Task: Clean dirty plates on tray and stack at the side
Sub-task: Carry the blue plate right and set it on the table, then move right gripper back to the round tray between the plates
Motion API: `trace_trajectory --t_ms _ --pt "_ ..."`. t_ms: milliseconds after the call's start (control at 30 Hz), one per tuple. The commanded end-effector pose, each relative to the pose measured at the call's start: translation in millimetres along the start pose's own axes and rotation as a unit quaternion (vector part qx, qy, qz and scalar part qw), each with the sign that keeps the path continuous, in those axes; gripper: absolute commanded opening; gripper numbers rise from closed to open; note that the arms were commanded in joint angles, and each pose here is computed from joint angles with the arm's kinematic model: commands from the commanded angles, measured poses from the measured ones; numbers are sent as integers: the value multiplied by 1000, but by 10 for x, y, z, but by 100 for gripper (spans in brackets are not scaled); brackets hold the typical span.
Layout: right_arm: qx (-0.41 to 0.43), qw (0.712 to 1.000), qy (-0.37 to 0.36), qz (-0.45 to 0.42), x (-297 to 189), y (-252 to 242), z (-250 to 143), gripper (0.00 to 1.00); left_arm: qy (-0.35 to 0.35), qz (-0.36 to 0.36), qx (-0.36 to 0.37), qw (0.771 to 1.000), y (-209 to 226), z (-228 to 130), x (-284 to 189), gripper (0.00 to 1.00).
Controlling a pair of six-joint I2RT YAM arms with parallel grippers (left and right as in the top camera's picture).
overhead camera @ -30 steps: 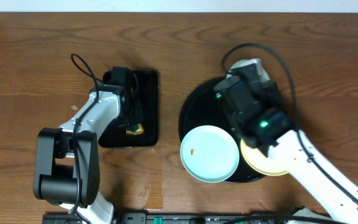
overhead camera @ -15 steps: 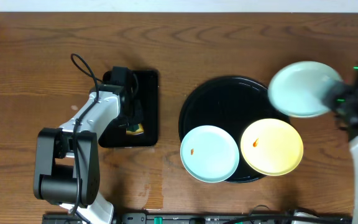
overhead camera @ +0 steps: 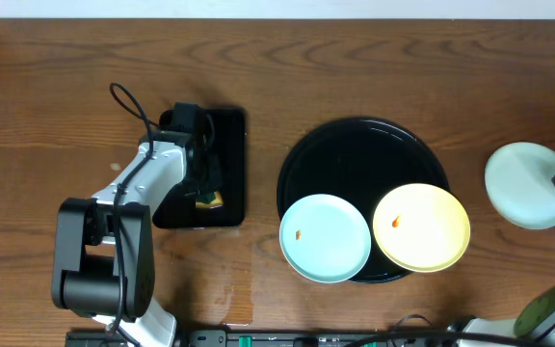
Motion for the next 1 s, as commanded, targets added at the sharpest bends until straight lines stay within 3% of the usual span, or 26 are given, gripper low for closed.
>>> trace_trajectory --t_ms 0,100,167,333,433,600,767,967 --pt "5 1000 2 8 103 50 52 7 19 4 6 1000 30 -86 98 17" --pt "-21 998 5 61 21 220 55 35 19 4 6 1000 30 -86 98 17" --pt "-35 992 15 124 -159 402 13 42 20 4 6 1000 31 -89 97 14" --pt "-75 954 38 286 -875 805 -213 49 22 -11 6 1000 -15 -105 69 12" --pt "-118 937 36 327 -1268 900 -442 52 17 -15 7 1000 -32 -104 -25 9" --pt "-211 916 42 340 -1676 941 -972 57 -11 -20 16 1000 -49 -100 -335 8" --pt "-334 893 84 288 -1657 900 -1602 57 -81 -1 31 996 3 6 -715 7" --pt "-429 855 133 260 -1586 904 -2093 59 -77 21 29 996 70 32 -612 8"
Point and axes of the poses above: each gripper's point midway between its finger pads, its own x axis out along the fingers, its own y axis along the line the jaws close on, z = x × y, the point moved 2 cm from there along -x, back along the fingers, and after that the axes turned 9 degrees about x, right-handed, at the moved point
